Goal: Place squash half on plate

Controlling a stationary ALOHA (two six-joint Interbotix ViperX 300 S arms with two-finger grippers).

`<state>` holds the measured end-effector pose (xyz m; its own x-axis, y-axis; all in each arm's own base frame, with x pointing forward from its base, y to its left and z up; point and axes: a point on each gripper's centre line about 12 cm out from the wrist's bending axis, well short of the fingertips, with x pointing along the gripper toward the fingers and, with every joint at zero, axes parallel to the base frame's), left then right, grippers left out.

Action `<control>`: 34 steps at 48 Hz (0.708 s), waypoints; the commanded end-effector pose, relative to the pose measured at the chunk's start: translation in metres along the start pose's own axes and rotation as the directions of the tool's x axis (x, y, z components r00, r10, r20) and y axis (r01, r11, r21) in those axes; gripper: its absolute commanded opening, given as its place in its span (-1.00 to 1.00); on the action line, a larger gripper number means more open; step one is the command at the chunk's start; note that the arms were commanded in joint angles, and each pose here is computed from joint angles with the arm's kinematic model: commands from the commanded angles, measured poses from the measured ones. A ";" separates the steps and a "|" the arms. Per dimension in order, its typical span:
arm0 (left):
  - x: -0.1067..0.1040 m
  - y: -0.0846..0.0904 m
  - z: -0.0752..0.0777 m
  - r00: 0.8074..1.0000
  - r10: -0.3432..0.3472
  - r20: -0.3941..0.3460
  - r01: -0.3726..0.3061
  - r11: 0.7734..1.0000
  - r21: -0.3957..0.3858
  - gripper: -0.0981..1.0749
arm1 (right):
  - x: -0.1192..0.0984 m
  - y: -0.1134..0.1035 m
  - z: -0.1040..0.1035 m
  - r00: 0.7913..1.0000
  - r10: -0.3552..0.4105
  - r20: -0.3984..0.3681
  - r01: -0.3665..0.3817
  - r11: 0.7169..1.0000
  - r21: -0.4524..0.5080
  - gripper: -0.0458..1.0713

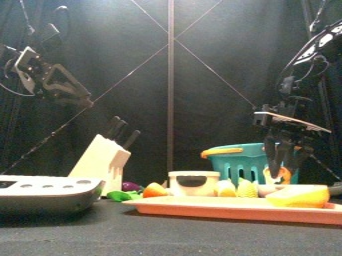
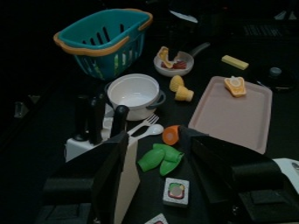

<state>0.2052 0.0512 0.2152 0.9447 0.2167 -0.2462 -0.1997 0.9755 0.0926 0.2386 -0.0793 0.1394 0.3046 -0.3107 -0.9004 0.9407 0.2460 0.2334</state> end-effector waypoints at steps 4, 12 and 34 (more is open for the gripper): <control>0.001 0.000 0.006 1.000 -0.002 0.017 0.002 1.000 0.001 0.64 | -0.015 0.016 0.005 0.997 0.073 0.029 -0.072 0.997 -0.025 0.12; 0.001 0.000 0.005 1.000 -0.002 0.016 0.002 1.000 0.001 0.64 | -0.033 0.043 -0.001 0.987 0.148 0.070 -0.134 0.976 -0.169 0.12; 0.001 0.000 0.003 1.000 -0.001 0.011 0.001 1.000 -0.001 0.64 | -0.046 0.121 -0.046 0.964 0.179 0.197 -0.032 0.811 -0.584 0.13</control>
<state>0.2046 0.0511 0.2139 0.9435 0.2167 -0.2506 -0.1991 0.9755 0.0939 0.3137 -0.0095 0.1856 0.4490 -0.4247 -0.7862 0.7221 0.6907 0.0393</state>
